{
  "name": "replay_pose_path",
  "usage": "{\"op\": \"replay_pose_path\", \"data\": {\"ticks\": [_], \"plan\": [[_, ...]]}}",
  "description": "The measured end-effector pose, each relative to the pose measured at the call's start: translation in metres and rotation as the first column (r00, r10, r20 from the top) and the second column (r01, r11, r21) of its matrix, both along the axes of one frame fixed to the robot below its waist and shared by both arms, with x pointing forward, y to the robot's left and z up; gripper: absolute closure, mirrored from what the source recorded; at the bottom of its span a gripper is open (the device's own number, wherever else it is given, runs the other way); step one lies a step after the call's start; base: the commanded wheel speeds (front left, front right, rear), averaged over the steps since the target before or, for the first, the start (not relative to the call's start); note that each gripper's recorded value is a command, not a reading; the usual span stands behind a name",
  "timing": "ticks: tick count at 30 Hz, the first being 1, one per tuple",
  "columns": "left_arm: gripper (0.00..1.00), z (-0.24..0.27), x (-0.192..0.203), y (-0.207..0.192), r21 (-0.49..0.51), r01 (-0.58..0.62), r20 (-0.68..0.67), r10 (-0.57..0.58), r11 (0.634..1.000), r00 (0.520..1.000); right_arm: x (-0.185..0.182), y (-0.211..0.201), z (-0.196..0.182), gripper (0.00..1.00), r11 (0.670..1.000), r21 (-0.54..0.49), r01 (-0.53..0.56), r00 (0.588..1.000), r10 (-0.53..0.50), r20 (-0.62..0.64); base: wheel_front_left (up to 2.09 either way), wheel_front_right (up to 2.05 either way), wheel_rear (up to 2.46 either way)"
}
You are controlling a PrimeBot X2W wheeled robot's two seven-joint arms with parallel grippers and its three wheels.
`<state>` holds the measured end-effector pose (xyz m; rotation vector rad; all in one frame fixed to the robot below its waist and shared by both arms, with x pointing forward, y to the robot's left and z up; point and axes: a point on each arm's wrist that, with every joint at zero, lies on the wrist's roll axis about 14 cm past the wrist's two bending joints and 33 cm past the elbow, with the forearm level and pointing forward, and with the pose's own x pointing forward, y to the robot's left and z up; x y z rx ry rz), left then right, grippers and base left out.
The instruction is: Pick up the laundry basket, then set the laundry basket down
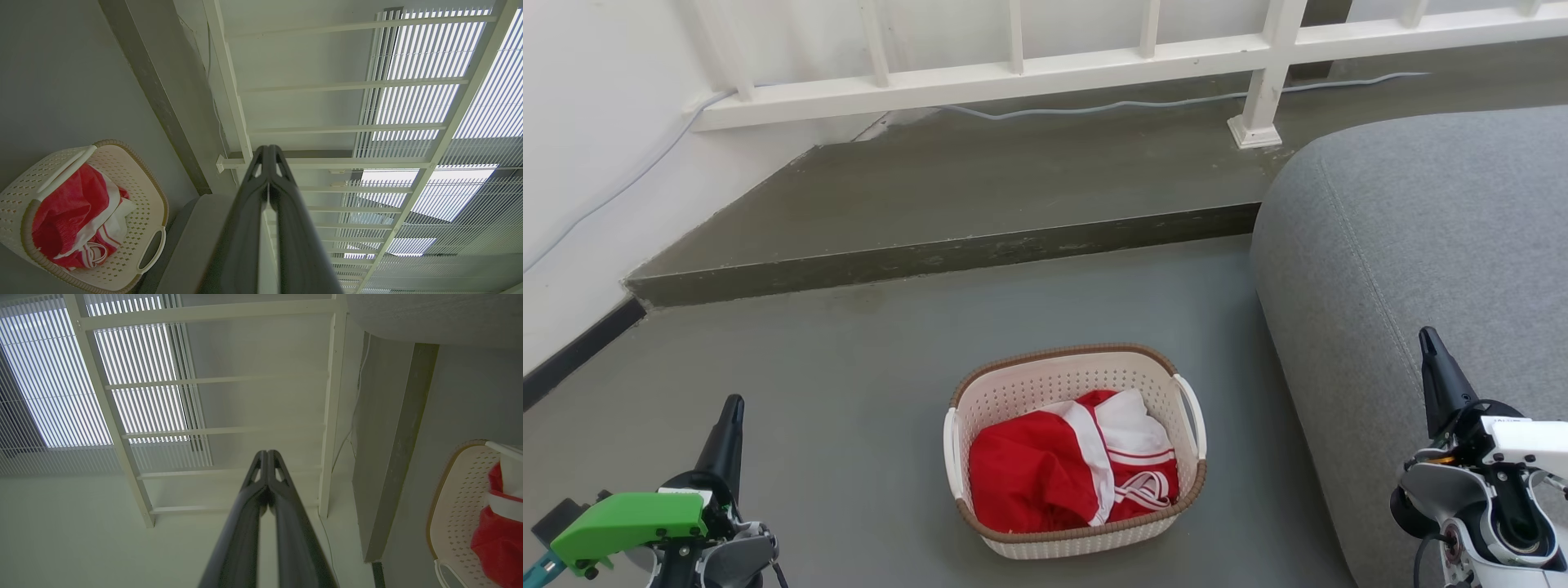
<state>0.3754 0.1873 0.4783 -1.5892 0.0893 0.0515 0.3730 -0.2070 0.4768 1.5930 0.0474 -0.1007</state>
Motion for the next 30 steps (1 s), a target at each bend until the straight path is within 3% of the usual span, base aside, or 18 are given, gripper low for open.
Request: {"op": "replay_pose_path", "data": {"ticks": [30], "plan": [[1.0, 0.0, 0.0, 0.0, 0.0, 0.0, 0.0, 0.0, 1.0, 1.0, 0.0, -0.0003, 0.0, 1.0, 1.0, 0.0, 0.001, 1.0, -0.001, 0.0, 0.0, 0.0, 0.0]]}}
